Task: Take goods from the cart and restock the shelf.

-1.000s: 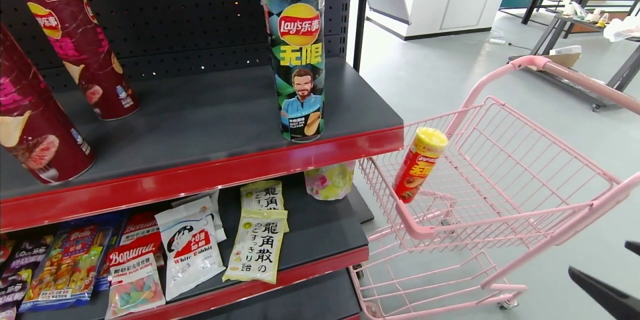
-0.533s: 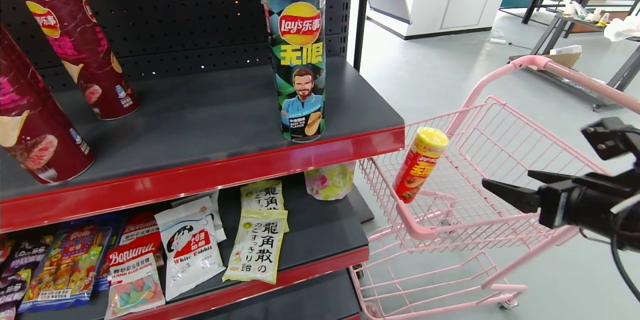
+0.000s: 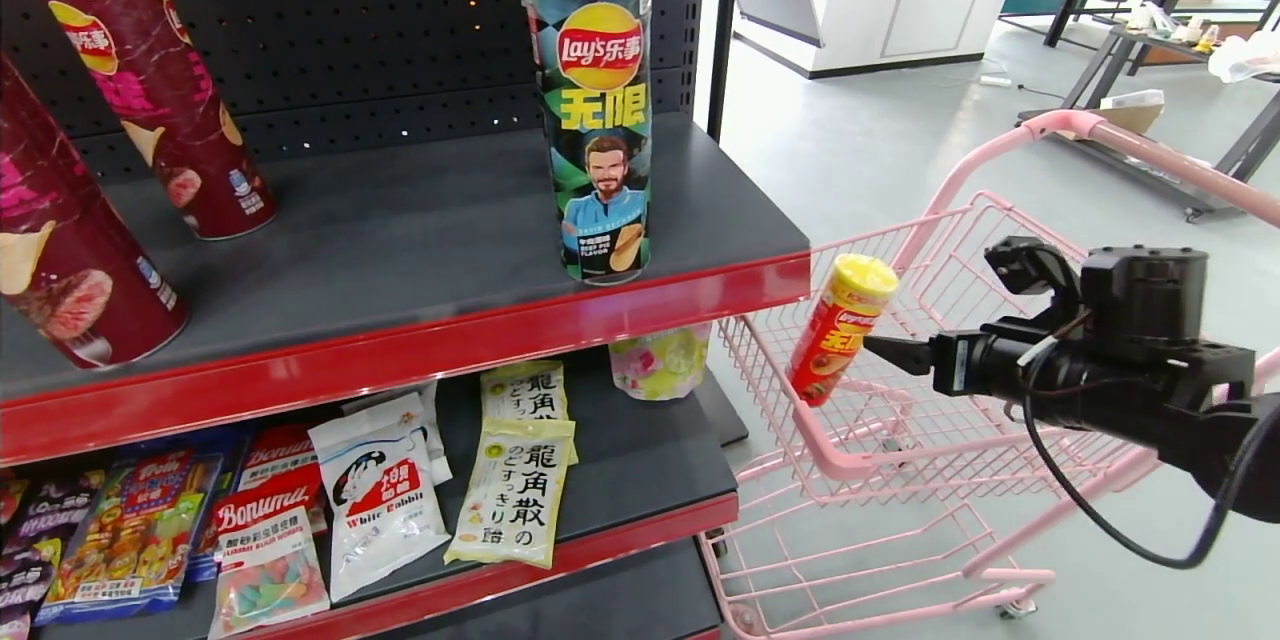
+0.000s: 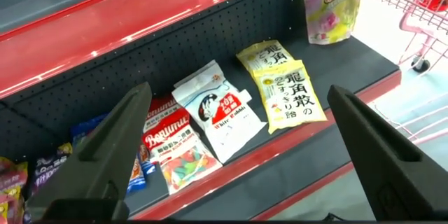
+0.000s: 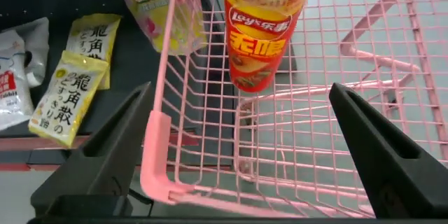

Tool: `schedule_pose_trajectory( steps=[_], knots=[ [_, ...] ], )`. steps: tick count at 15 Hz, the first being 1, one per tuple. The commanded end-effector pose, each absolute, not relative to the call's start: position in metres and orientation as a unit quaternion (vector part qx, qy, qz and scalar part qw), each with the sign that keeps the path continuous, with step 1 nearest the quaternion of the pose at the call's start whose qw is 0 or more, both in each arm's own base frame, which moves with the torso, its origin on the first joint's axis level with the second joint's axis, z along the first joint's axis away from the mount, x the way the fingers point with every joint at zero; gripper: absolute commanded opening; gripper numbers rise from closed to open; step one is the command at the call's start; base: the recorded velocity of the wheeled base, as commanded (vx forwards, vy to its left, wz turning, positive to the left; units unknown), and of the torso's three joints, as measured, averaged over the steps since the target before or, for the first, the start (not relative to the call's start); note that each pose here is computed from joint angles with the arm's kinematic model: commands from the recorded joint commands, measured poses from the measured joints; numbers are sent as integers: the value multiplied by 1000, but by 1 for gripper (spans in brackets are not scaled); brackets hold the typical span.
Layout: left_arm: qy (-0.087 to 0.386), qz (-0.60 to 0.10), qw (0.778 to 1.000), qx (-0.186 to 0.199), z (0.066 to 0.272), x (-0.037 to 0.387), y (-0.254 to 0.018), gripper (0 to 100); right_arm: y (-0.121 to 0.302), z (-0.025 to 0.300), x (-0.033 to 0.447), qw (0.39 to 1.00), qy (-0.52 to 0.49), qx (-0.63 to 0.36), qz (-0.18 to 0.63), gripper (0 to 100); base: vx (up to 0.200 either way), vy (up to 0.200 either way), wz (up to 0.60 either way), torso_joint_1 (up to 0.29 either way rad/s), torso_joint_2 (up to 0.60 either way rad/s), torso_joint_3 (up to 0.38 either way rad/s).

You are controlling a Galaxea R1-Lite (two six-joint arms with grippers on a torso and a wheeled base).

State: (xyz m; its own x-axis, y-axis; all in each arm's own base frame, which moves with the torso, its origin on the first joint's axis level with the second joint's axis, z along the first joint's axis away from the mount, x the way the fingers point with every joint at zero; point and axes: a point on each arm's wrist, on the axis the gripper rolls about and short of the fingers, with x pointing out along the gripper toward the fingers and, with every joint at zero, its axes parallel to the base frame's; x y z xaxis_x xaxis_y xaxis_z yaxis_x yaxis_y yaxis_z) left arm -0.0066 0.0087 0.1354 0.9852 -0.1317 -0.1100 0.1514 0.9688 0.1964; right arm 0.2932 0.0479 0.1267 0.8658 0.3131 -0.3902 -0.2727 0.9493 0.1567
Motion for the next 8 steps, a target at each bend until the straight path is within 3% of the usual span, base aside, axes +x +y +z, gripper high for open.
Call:
schedule_pose_trajectory(
  steps=[1, 8],
  knots=[
    [55, -72, 990, 105, 134, -5, 8, 100, 54, 109, 319, 959, 230, 61, 151, 100, 0, 0, 0, 0, 0, 0],
    [70, -74, 990, 101, 133, -2, 7, 100, 60, 86, 359, 962, 218, 63, 151, 100, 0, 0, 0, 0, 0, 0]
  ],
)
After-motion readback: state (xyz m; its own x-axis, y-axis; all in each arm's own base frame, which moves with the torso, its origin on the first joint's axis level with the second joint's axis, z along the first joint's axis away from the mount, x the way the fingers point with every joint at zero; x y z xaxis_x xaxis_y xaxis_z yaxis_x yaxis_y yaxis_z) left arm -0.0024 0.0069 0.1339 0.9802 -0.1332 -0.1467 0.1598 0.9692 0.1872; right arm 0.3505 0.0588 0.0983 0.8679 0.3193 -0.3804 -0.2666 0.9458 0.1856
